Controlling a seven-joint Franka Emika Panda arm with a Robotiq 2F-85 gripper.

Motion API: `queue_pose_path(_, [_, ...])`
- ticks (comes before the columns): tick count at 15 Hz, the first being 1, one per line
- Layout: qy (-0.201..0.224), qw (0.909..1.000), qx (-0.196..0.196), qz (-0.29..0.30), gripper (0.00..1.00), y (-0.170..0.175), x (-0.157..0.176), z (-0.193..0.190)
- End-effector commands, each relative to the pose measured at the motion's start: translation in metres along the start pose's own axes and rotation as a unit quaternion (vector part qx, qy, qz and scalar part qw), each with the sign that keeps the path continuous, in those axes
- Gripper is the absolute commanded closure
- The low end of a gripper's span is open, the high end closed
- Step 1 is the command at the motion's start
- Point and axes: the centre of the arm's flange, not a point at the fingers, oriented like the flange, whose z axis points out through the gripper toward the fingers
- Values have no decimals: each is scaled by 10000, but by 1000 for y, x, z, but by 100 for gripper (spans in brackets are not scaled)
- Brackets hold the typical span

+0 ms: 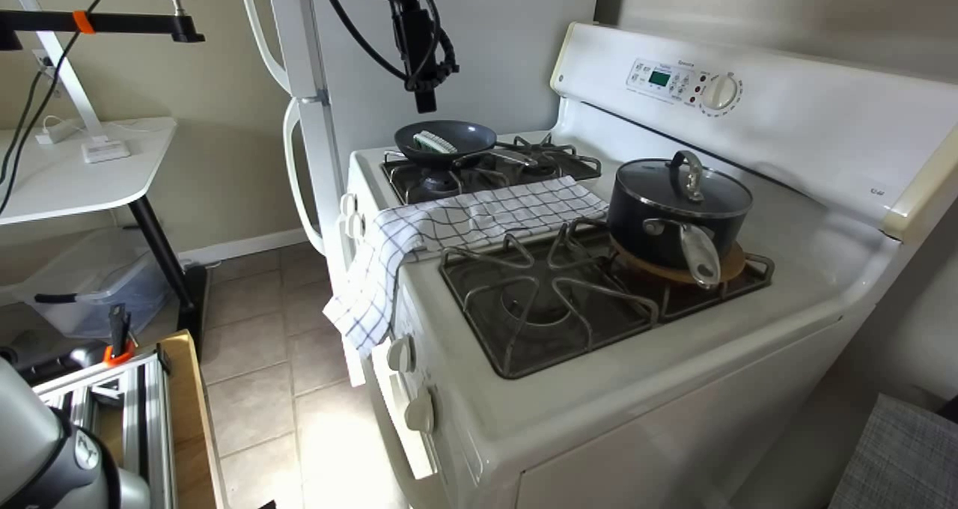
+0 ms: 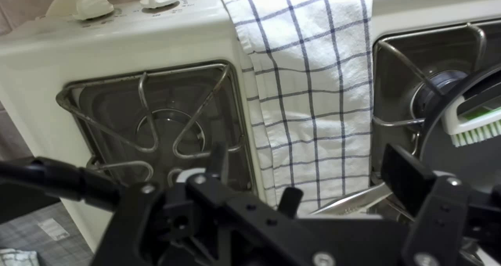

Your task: Pick up the gray pan and put it on the bottom right cooker on the stove

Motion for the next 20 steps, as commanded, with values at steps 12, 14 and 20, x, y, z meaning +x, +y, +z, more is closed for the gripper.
queue_pose_path(12, [-884,9949,-19,477,0,-80,-1,47])
queue_pose_path(14, [-1108,9926,56,501,0,-84,-3,62])
queue_pose_path(20, [-1403,9852,459,871,0,-106,3,107])
